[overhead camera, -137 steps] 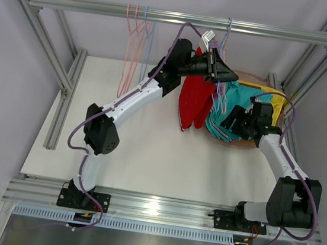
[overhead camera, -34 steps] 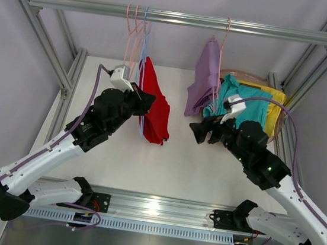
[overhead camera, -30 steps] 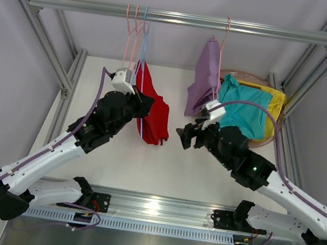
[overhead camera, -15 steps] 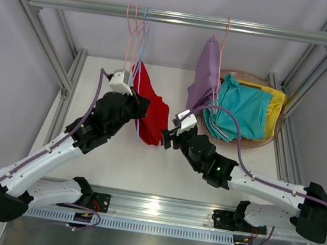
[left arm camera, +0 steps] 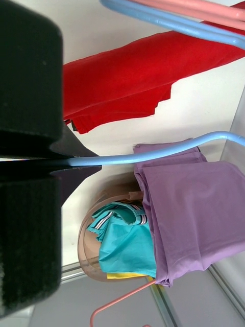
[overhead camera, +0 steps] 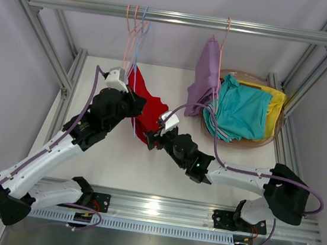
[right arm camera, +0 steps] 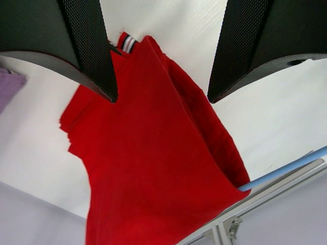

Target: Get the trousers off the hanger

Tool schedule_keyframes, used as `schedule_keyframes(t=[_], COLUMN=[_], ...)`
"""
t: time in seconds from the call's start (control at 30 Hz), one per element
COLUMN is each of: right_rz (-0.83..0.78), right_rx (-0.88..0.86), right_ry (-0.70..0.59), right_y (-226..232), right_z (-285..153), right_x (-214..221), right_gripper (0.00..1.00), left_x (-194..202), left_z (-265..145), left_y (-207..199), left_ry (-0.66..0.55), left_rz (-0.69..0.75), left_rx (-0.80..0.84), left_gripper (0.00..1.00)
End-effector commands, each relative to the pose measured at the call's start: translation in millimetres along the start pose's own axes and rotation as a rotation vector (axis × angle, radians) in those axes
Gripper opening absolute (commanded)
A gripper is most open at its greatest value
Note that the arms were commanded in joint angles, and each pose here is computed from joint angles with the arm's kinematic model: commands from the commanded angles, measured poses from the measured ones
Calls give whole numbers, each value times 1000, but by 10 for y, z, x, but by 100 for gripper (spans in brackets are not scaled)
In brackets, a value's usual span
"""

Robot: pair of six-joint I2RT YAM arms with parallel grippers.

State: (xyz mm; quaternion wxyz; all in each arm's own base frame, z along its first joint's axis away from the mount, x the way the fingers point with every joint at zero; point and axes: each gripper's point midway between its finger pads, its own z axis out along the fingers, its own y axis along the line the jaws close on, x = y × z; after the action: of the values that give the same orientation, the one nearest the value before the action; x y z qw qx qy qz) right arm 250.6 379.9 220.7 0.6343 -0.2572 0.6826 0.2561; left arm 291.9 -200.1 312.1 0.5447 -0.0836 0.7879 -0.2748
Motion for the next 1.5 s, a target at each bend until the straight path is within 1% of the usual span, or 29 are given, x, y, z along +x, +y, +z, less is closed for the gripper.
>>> schedule_keyframes(t=[0.0,0.2,0.43,0.8,0.97,1.03,1.13,1.27,1.47], right_rz=[87,72,52,5,-20,-33,-67,-75,-104], right_rx=[-50,-51,-41,11,67,111,171,206,228], right_ry=[-120,-112,-128,-143,-164,-162,-203,-250,-309], right_y=[164,181,151,2,-93,-182,-262,-307,-313], right_z=[146,319,477,595,651,680,701,734,806], right_x=[-337,-262,-300,-352,-345,-285,-308,-287,-299], right_gripper=[75,75,75,76,75,75,71,66,64], left_x=[-384,-385,-385,-367,-363,-348,-355,-350,-341], left_z=[-98,-109,-116,-118,-112,-105,-103,-87,-75], left_y=[-309,-312,-344,-381,-400,-383,-379,-373,-372], left_ry=[-89,-80,-71,-54,-46,-43,-45,-43,-33], left_rz=[-66,-74,-80,-84,-91,-89,-80,-79,-85], left_rx=[121,135,151,174,184,179,177,175,179], left_gripper=[0,0,0,0,1,1,0,0,0])
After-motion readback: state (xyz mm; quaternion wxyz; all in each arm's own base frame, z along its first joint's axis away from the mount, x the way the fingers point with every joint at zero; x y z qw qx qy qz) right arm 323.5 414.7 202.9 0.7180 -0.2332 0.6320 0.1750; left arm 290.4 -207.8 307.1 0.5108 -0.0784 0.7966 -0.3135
